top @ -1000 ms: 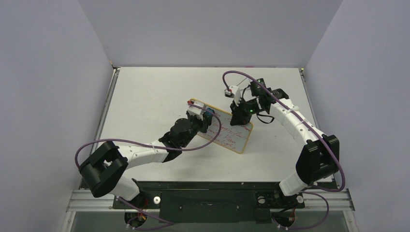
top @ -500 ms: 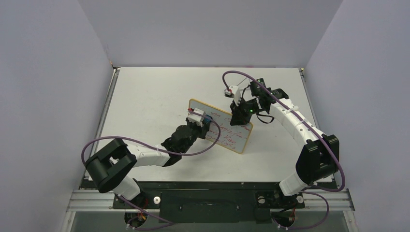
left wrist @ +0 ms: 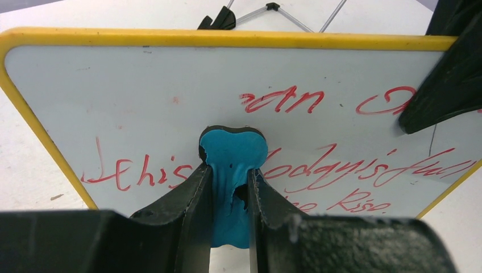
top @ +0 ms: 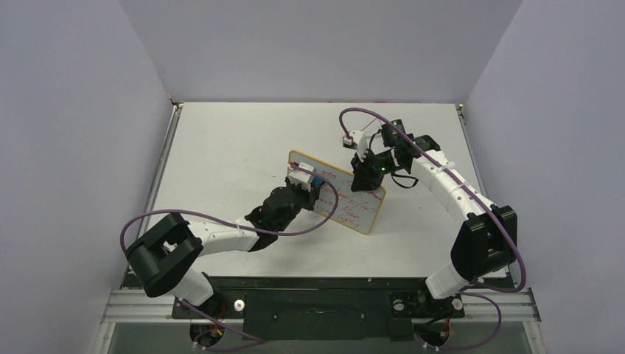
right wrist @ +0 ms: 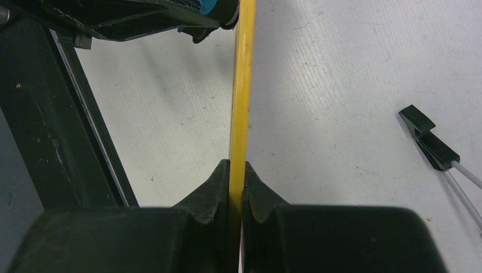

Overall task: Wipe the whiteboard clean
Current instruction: Erase the whiteboard at the center of the board.

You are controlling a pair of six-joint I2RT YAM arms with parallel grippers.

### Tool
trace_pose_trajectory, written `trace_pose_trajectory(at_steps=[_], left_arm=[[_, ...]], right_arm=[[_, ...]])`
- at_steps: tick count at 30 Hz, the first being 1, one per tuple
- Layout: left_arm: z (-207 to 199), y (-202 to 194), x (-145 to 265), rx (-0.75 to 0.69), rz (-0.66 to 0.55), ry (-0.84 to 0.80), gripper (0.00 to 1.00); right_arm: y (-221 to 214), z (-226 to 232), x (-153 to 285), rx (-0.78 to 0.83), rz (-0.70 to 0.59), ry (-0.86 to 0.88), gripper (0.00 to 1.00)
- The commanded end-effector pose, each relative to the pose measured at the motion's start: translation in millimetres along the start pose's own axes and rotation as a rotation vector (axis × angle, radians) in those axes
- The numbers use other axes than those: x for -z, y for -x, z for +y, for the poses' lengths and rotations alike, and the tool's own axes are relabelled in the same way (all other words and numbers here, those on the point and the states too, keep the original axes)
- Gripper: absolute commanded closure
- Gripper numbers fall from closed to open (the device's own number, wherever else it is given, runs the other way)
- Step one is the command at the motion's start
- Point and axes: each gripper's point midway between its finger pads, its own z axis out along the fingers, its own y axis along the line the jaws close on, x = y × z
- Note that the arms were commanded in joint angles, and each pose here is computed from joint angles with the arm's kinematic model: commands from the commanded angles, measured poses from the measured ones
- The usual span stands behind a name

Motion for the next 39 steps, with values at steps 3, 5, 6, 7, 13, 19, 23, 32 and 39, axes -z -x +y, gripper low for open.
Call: trace_pose_trajectory(at_steps=[3, 5, 6, 7, 13, 19, 23, 32, 39], left_arm=[[-31.2, 84.6, -1.3, 0.009, -0.179, -0.083, 1.00], [-34.7, 87.4, -0.7, 0.004, -0.183, -0.090, 1.00], [-35.6, 87.2, -0.5, 0.003, -0.182, -0.092, 1.00], [-36.5, 88.2, -0.2, 0.002, -0.184, -0.095, 1.00], [-36.4, 73.7, -1.9, -0.009, -0.155, -0.091, 1.00], [-20.3, 28.0, -5.4, -0.009, -0.083, -0.040, 1.00], [-9.6, 1.7, -4.9, -0.006, -0.038, -0.012, 1.00], [-16.6, 4.3, -8.1, 0.003, -0.040, -0.041, 1.00], [-39.8, 47.1, -8.0, -0.007, -0.115, -0.093, 1.00]], right_arm=[[-17.9, 0.6, -10.6, 0.041, 0.079, 0.024, 1.00], [-17.7, 0.5, -10.7, 0.042, 0.079, 0.024, 1.00], [-17.7, 0.6, -10.7, 0.041, 0.079, 0.024, 1.00], [-17.8, 0.6, -10.8, 0.041, 0.079, 0.024, 1.00], [-17.7, 0.5, -10.8, 0.041, 0.079, 0.024, 1.00], [-16.7, 0.8, -9.7, 0.043, 0.076, 0.023, 1.00], [-17.1, 1.5, -10.1, 0.043, 0.077, 0.026, 1.00], [-17.3, 1.3, -10.4, 0.042, 0.078, 0.027, 1.00], [-17.3, 1.7, -10.4, 0.043, 0.079, 0.028, 1.00]])
